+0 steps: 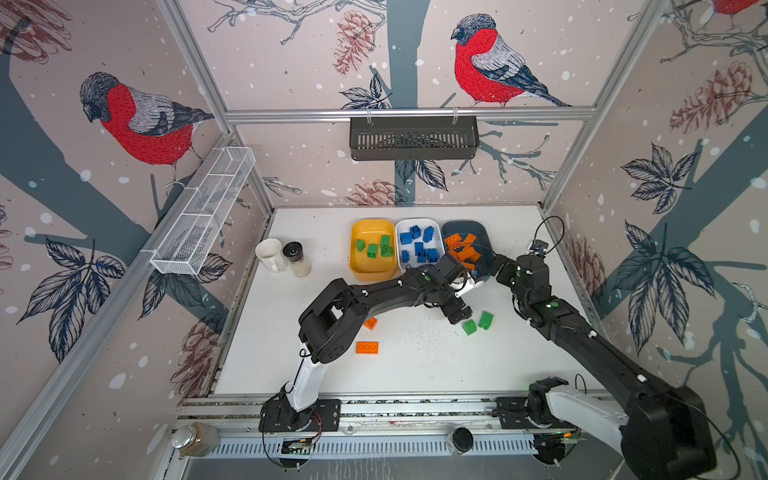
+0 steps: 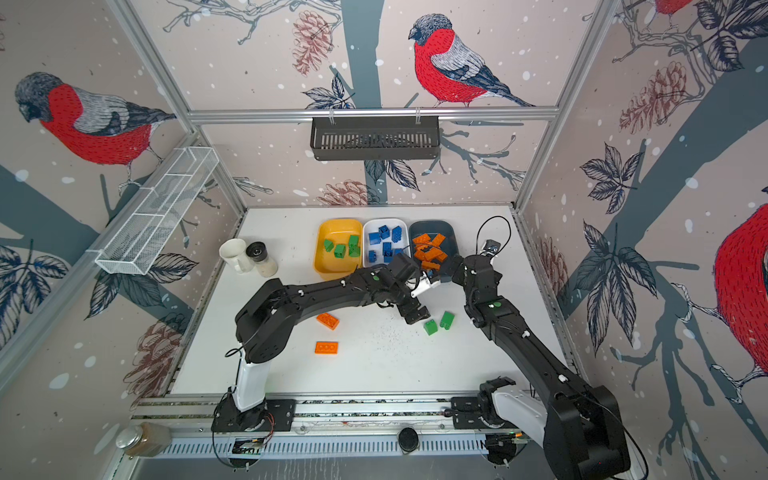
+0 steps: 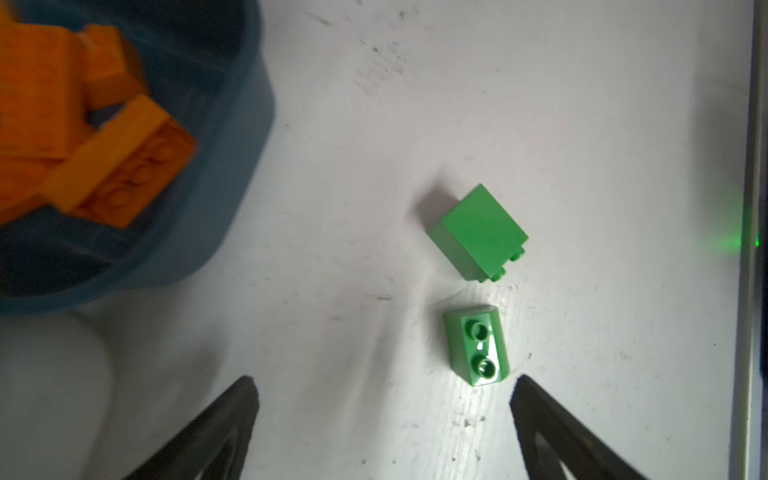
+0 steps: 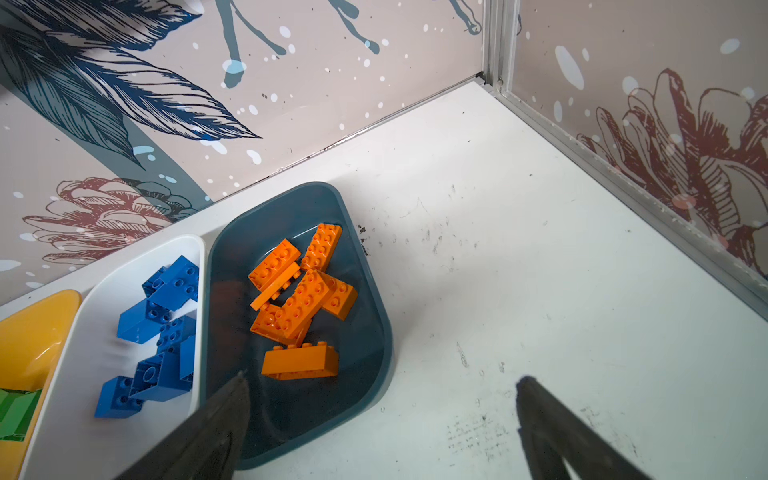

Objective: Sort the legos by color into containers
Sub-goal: 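Lower the left gripper onto a green brick on the table and grasp it, then drop the green brick in the yellow tray while the right gripper lowers to another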

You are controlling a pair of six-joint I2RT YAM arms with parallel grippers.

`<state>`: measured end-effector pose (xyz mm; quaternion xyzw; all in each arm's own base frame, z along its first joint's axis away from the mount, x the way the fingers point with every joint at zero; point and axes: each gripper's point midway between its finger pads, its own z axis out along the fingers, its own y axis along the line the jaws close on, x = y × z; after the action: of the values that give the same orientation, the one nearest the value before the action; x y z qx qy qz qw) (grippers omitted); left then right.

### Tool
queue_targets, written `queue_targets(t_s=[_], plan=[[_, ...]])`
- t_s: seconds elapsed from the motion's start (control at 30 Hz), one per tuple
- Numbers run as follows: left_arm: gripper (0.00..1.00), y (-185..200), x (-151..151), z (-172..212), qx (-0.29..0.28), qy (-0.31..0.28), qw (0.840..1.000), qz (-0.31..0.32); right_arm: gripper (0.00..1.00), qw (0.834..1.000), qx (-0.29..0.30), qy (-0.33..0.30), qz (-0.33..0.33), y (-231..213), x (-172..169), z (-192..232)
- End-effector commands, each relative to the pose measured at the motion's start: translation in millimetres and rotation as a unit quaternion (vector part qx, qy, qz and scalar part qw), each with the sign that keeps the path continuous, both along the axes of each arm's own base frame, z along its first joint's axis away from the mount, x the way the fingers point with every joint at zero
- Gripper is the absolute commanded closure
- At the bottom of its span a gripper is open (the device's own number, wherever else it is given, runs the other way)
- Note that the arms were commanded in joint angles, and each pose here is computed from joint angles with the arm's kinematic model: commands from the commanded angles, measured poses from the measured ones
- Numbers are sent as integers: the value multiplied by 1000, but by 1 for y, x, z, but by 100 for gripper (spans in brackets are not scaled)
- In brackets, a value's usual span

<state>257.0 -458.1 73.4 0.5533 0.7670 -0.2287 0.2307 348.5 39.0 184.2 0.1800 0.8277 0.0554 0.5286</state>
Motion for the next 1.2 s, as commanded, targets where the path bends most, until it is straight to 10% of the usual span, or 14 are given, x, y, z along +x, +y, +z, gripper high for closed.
queue_targets(t_s=[0.0, 0.57, 1.17], plan=[[10, -8, -16, -15, 14, 21, 999, -29, 0, 1000, -2, -8, -12, -5, -2, 3], [65, -18, -31, -58, 46, 44, 997, -41, 0, 1000, -5, -7, -18, -9, -6, -1], [74, 23, 28, 33, -99, 44, 993, 47, 1, 998, 2, 22, 51, 20, 7, -14]])
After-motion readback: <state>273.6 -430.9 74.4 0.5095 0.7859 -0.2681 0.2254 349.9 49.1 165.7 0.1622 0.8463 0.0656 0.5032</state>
